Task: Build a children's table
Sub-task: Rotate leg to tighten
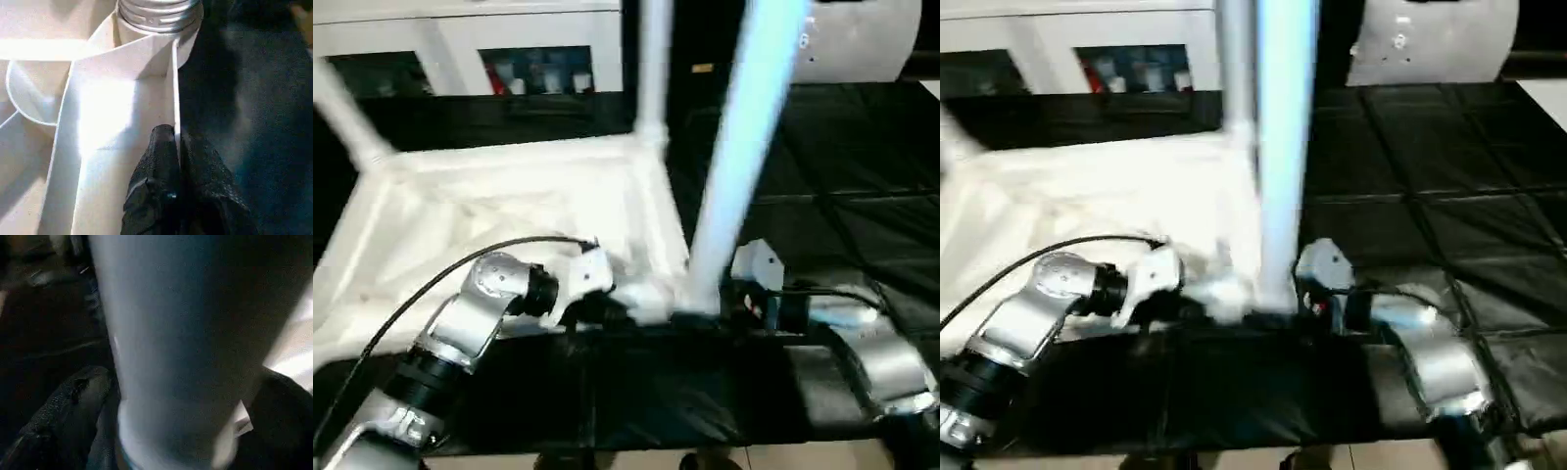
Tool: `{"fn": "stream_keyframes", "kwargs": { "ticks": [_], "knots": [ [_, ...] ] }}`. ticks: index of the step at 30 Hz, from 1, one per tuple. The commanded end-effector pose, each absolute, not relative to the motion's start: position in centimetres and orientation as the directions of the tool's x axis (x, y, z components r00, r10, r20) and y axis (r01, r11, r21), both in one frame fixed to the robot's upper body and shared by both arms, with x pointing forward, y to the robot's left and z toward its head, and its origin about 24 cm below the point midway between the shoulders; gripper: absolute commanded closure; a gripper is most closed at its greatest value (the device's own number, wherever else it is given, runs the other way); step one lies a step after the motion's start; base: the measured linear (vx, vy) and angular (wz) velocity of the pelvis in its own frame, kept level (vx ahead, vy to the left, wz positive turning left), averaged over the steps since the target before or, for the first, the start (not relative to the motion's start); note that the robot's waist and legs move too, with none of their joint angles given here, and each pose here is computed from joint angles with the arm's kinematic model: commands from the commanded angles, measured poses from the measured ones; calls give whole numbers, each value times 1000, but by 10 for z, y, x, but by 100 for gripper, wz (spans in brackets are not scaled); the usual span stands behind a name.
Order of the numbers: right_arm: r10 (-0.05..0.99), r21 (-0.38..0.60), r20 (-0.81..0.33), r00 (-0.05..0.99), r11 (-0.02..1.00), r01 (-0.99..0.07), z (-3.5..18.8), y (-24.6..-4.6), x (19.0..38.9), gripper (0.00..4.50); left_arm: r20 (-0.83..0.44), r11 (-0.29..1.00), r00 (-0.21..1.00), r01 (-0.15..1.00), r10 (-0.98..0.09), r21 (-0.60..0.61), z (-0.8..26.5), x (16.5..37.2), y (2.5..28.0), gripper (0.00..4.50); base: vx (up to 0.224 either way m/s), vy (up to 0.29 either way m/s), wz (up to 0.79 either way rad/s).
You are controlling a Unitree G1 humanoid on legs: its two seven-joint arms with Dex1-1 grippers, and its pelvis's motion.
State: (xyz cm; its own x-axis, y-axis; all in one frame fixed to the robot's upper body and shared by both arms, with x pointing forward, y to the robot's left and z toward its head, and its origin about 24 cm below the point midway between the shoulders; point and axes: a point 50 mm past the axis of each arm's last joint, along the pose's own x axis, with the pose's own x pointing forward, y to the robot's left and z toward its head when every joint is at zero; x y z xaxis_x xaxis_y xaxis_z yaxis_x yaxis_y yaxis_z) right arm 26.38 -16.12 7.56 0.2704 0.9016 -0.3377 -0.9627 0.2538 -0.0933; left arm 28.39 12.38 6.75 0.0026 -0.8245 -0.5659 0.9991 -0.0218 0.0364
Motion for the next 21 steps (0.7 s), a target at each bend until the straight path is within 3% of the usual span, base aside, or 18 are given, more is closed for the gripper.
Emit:
{"fn": "stream_keyframes", "kwargs": {
  "ticks": [1,5,21],
  "knots": [
    [918,-78,-346,197,181,-980,76,-159,262,4,-610,-113,-103,993,-786,-22,58,278,124,450,0,0,0],
    [923,-43,-372,97,87,-995,75,-161,262,33,-621,-158,-139,987,-771,-25,61,282,127,450,0,0,0],
    [921,1,-390,5,7,-1000,70,-160,266,161,-635,-200,-167,980,-755,-20,60,288,130,450,0,0,0]
  ]
}}
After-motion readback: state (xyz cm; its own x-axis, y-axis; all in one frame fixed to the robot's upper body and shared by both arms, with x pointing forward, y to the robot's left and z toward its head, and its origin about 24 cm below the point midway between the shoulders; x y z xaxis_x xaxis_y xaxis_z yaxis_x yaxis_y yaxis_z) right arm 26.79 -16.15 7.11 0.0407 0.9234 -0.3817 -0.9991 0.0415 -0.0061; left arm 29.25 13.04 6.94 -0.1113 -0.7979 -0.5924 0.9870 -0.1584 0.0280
